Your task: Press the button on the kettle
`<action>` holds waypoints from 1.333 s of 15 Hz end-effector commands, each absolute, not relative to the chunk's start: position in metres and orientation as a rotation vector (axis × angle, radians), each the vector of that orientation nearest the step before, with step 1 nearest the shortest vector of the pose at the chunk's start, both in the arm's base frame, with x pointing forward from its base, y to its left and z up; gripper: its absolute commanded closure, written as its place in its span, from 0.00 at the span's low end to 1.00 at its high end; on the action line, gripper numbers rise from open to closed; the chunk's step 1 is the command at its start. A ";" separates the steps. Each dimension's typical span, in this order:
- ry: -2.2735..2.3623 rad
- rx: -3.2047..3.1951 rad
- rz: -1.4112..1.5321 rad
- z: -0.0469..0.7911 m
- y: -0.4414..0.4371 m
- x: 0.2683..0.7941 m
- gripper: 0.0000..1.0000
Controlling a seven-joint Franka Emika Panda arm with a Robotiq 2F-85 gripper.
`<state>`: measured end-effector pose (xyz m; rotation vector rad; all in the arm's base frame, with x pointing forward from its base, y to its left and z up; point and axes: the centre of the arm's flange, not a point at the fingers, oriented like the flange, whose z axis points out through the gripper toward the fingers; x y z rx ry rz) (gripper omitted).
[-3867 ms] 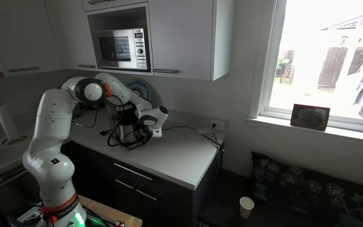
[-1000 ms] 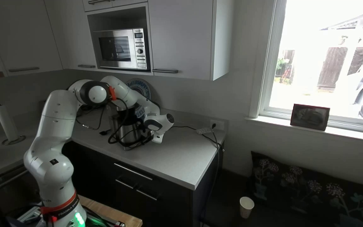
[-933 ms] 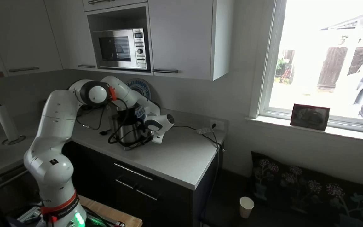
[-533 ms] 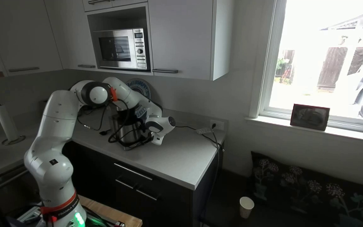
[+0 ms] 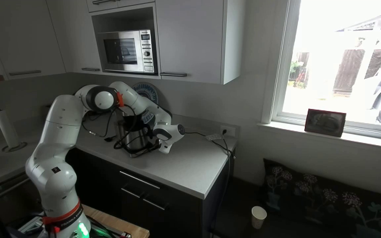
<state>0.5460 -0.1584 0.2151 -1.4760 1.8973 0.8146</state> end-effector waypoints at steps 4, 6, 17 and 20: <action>1.835 -1.401 0.853 0.210 -0.130 0.560 1.00; 1.833 -1.390 0.852 0.208 -0.129 0.559 1.00; 1.794 -1.428 0.776 0.224 -0.140 0.555 1.00; 1.800 -1.485 0.744 0.237 -0.144 0.548 1.00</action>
